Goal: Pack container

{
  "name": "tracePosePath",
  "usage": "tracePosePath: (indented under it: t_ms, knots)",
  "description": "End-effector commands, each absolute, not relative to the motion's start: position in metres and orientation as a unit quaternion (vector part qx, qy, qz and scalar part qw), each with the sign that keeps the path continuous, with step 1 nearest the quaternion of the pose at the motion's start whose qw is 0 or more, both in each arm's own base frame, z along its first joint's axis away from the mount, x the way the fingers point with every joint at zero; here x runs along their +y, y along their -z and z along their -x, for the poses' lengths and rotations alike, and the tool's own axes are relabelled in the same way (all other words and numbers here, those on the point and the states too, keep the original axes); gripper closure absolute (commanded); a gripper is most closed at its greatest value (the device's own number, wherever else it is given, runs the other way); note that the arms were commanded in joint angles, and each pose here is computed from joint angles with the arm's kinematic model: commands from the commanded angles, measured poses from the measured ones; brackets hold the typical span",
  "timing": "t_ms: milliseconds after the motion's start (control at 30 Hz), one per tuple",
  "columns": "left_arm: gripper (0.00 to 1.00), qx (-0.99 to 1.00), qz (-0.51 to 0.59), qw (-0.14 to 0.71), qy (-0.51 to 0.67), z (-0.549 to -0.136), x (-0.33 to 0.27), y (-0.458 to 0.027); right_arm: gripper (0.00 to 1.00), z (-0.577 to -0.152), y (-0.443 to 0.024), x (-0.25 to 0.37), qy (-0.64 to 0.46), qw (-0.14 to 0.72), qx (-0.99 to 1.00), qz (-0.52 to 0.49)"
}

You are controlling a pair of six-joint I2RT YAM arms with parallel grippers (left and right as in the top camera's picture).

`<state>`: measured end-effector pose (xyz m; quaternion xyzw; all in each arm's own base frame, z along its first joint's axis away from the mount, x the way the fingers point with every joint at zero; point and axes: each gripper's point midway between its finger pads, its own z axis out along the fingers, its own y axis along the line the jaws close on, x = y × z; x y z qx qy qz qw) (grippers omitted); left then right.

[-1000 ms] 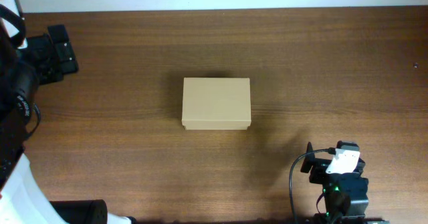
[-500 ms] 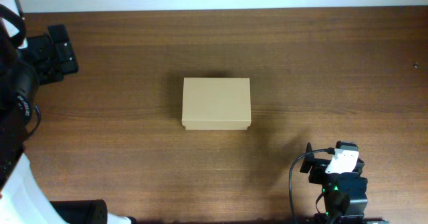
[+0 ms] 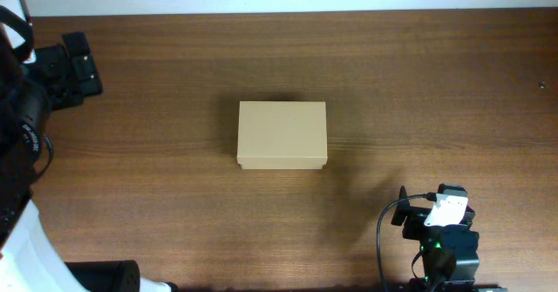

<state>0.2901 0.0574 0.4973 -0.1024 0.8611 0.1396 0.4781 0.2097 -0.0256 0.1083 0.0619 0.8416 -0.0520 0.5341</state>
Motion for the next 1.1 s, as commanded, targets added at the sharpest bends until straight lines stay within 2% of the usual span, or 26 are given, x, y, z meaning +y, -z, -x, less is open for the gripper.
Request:
tracePosePath:
  t_ms: [0,233,667,867,1067]
  knots:
    - [0.0,0.858,0.105,0.48,-0.146,-0.285,0.06,-0.5,0.01,-0.21,-0.108,-0.026,0.05,0.538,0.839,-0.066]
    - [0.0,0.863,0.104,0.472,-0.147,-0.235,0.06,-0.485,0.01,-0.21,-0.108,-0.026,0.05,0.538,0.839,-0.066]
    - [0.0,0.683,0.127,0.713,-0.092,-0.223,0.053,-0.442,0.01,-0.21,-0.108,-0.026,0.05,0.538,0.839,-0.066]
    - [0.0,0.633,0.132,0.758,-0.082,-0.213,0.052,-0.377,0.01,-0.21,-0.108,-0.026,0.051,0.538,0.839,-0.066]
    - [0.0,0.636,0.131,0.756,-0.082,-0.215,0.052,-0.295,0.01,-0.21,-0.108,-0.026,0.05,0.538,0.839,-0.066]
